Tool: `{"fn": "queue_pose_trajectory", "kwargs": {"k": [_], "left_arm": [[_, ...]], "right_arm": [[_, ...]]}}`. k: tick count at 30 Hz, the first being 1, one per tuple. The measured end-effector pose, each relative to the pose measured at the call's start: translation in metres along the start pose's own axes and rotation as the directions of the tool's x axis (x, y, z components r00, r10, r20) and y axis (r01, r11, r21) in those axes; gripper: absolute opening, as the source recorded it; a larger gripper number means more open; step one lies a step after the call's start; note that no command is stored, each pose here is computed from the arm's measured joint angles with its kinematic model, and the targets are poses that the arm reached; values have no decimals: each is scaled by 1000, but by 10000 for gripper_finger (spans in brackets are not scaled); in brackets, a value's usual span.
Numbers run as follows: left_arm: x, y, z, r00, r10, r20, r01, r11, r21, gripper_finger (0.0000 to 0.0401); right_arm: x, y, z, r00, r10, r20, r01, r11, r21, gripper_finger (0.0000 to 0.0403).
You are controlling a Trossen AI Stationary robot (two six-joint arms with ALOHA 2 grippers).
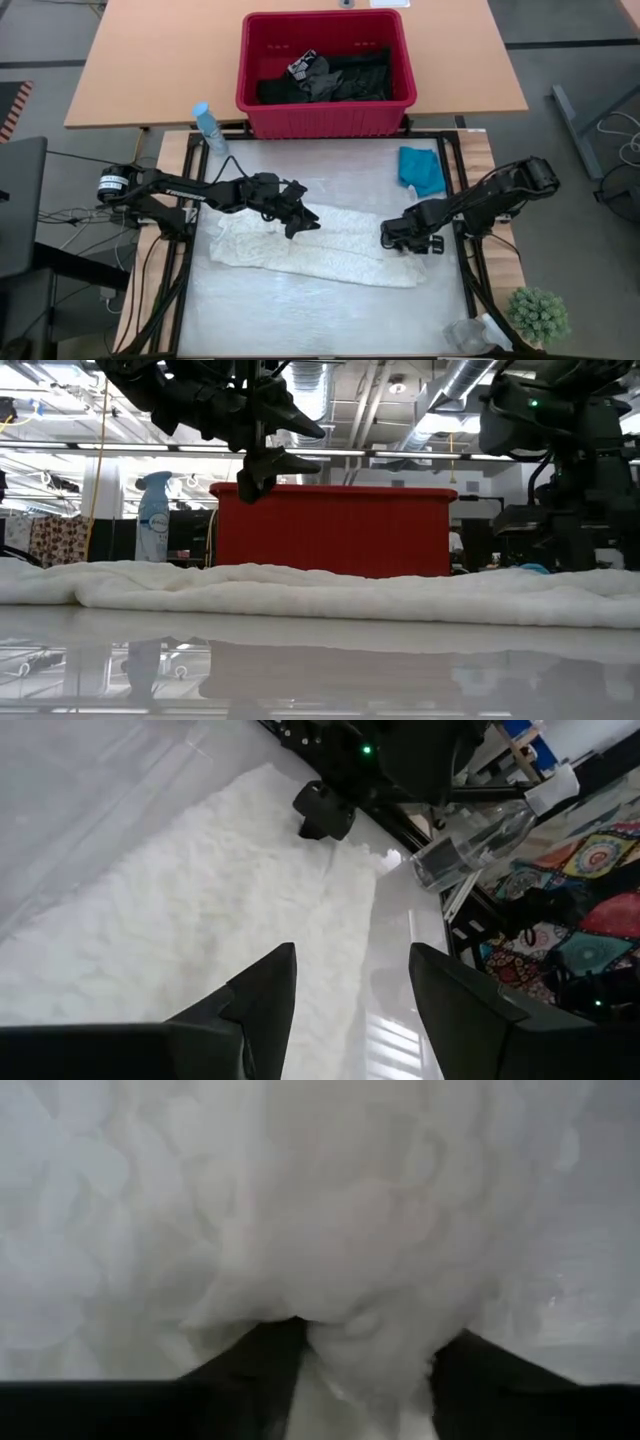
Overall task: Fold laundry
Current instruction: Fold the white shirt
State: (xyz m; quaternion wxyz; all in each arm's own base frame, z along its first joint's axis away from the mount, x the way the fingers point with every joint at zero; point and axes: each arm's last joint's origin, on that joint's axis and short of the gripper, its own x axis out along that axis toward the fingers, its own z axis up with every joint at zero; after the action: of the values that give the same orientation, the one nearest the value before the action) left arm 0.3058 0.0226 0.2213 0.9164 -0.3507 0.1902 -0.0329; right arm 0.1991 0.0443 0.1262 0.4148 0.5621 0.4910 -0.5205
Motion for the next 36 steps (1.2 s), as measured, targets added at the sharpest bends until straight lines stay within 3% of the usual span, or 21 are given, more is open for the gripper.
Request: {"fn": "queue_pose_trajectory", "kwargs": {"k": [7, 18, 36], "left_arm": [[0, 0, -1, 1000, 5, -5, -4, 1000, 25, 187], [-1, 8, -6, 993, 120, -23, -116, 986, 117, 187], [-4, 19, -22, 968, 215, -129, -183, 958, 222, 161]], "right_arm": [[-1, 3, 3, 1000, 5, -14, -5, 1000, -2, 33], [-35, 18, -6, 995, 15, 97, -6, 996, -87, 30], [-106, 58, -25, 942, 300, 151, -273, 945, -177, 30]]}}
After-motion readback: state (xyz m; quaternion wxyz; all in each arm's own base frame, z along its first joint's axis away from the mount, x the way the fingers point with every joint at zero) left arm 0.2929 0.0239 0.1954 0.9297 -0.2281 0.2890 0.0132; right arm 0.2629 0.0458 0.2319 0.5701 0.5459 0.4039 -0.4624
